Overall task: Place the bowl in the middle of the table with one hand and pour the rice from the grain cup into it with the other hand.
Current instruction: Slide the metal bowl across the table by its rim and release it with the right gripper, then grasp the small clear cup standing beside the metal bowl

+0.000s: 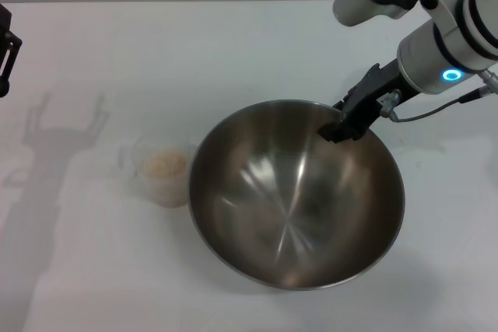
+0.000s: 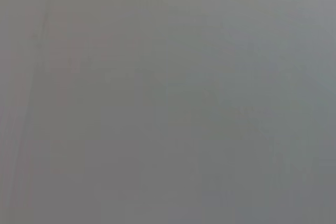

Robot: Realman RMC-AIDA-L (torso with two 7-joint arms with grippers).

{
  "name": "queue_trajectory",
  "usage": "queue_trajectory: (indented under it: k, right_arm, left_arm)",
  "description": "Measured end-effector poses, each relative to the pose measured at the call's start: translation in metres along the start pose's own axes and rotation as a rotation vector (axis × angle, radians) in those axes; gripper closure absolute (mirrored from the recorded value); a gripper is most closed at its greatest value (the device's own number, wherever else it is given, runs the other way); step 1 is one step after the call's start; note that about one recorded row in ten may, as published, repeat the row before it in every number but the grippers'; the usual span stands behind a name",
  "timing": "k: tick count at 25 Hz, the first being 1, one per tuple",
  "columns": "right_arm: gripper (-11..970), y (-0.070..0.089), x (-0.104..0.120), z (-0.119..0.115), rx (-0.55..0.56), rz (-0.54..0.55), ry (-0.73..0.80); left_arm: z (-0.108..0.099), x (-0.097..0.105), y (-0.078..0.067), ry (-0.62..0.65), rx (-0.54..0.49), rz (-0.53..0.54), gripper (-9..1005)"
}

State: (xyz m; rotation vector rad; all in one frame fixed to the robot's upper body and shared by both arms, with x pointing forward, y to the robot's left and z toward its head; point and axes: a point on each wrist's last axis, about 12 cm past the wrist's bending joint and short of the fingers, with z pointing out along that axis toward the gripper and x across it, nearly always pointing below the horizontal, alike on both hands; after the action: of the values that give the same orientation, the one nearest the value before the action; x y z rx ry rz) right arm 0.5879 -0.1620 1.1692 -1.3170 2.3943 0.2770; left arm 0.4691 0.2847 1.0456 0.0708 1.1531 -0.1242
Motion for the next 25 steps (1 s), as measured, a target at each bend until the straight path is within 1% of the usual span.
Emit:
queue_trajectory:
  k: [4,5,6,7,8,9,10,11,12,13,14,15,16,18,19,20,21,23,24,25]
  right_arm:
    - [567,0.004,-0.006,-0.003,0.039,-0.041,-0.005]
    - [568,0.007,-0.013,-0.011,0.067,-0.069,-0.046]
    - [568,0.007,-0.013,-0.011,0.067,-0.069,-0.046]
    - [568,0.008,-0.022,-0.023,0.114,-0.098,-0.117]
    - [568,0.008,-0.022,-0.023,0.114,-0.098,-0.117]
    - [569,0.009,-0.028,-0.03,0.147,-0.115,-0.163]
    - [569,0.009,-0.036,-0.039,0.211,-0.146,-0.23]
    - [569,0.009,-0.036,-0.039,0.211,-0.146,-0.23]
    - [569,0.008,-0.04,-0.043,0.26,-0.167,-0.265]
    - [570,0.009,-0.046,-0.044,0.351,-0.216,-0.31]
    - [570,0.009,-0.046,-0.044,0.351,-0.216,-0.31]
    - [570,0.011,-0.048,-0.041,0.449,-0.267,-0.351]
    - [570,0.011,-0.048,-0.041,0.449,-0.267,-0.351]
    - [570,0.015,-0.048,-0.035,0.564,-0.321,-0.407]
    - [570,0.016,-0.047,-0.033,0.602,-0.337,-0.433]
    - [570,0.018,-0.043,-0.029,0.697,-0.361,-0.519]
    - [570,0.018,-0.043,-0.029,0.697,-0.361,-0.519]
    - [570,0.018,-0.034,-0.026,0.771,-0.358,-0.638]
    - [570,0.017,-0.029,-0.025,0.794,-0.341,-0.709]
    - [570,0.013,-0.015,-0.021,0.817,-0.289,-0.826]
  left_arm:
    - [-0.004,-0.001,0.001,-0.007,-0.007,-0.001,147]
    - [-0.007,-0.003,0.002,-0.012,-0.012,0.0,148]
    - [-0.007,-0.003,0.002,-0.012,-0.012,0.0,149]
    - [-0.008,-0.003,0.002,-0.014,-0.014,0.001,149]
    - [-0.009,-0.003,0.002,-0.016,-0.016,0.002,150]
    - [-0.009,-0.004,0.002,-0.017,-0.017,0.002,151]
    - [-0.01,-0.004,0.003,-0.019,-0.02,0.003,151]
    - [-0.01,-0.004,0.003,-0.019,-0.02,0.003,152]
    - [-0.011,-0.004,0.003,-0.02,-0.023,0.004,153]
    - [-0.013,-0.005,0.004,-0.022,-0.025,0.004,153]
    - [-0.013,-0.005,0.004,-0.022,-0.025,0.004,154]
    - [-0.014,-0.005,0.004,-0.024,-0.028,0.005,155]
    - [-0.014,-0.005,0.004,-0.024,-0.028,0.005,155]
    - [-0.015,-0.005,0.005,-0.024,-0.031,0.006,157]
    - [-0.016,-0.005,0.005,-0.023,-0.032,0.007,157]
    - [-0.017,-0.005,0.005,-0.021,-0.035,0.007,158]
    - [-0.017,-0.005,0.005,-0.021,-0.035,0.007,159]
    - [-0.018,-0.005,0.006,-0.019,-0.037,0.007,160]
    - [-0.019,-0.005,0.006,-0.018,-0.038,0.006,161]
    - [-0.019,-0.005,0.006,-0.018,-0.038,0.005,161]
